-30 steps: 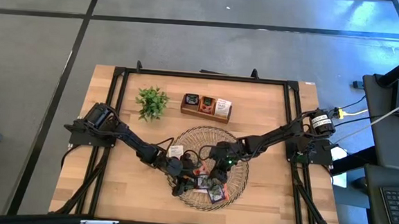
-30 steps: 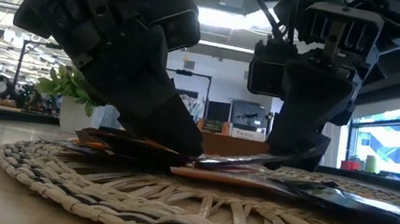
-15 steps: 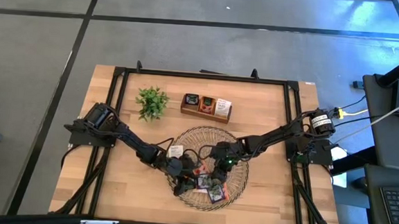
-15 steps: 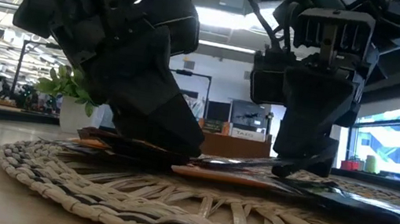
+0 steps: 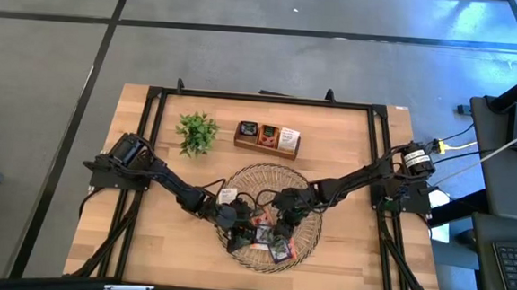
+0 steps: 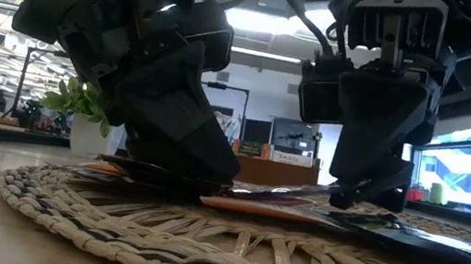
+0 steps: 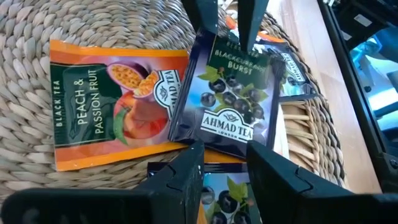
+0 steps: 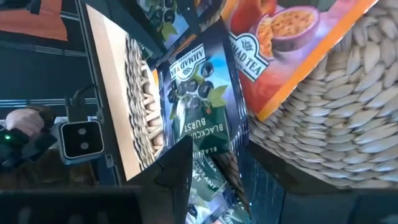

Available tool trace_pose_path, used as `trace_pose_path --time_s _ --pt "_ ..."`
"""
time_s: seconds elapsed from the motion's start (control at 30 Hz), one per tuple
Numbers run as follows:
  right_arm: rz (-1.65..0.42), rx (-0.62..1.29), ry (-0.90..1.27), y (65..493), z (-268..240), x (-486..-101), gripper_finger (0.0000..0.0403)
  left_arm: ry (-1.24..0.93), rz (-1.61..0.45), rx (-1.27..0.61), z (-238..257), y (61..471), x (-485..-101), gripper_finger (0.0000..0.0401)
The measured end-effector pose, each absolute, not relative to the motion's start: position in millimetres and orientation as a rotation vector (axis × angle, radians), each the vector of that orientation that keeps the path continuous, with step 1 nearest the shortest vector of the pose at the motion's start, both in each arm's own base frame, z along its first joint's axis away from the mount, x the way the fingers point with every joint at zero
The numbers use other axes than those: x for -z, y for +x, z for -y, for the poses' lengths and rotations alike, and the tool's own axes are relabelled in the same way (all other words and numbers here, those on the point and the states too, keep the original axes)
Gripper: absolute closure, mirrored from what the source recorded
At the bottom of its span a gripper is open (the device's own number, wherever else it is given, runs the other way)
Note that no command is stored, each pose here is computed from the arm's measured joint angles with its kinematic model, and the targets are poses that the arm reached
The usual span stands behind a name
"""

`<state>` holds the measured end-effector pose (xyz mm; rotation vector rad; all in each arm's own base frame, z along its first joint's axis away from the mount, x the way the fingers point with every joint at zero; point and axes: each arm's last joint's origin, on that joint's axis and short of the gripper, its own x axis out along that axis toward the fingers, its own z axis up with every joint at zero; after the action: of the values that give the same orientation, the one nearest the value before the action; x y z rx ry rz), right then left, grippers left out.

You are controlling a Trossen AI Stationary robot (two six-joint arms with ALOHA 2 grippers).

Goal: Pick & Place Tea
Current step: Put the black and white tea bag into the left section of the wooden organizer

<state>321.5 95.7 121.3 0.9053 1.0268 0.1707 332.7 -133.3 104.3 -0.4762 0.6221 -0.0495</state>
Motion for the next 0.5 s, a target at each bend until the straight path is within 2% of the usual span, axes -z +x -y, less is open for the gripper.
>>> trace_pose_path --time_s 0.3,0.5 --pt "-0.989 -0.184 0.916 326 -99 -118 0.028 -0.486 -0.622 0.04 135 332 -104 0.0281" --pt "-1.007 -0.202 0.903 326 -100 -111 0.0321 -0.475 -0.628 0.034 139 329 -103 0.0283"
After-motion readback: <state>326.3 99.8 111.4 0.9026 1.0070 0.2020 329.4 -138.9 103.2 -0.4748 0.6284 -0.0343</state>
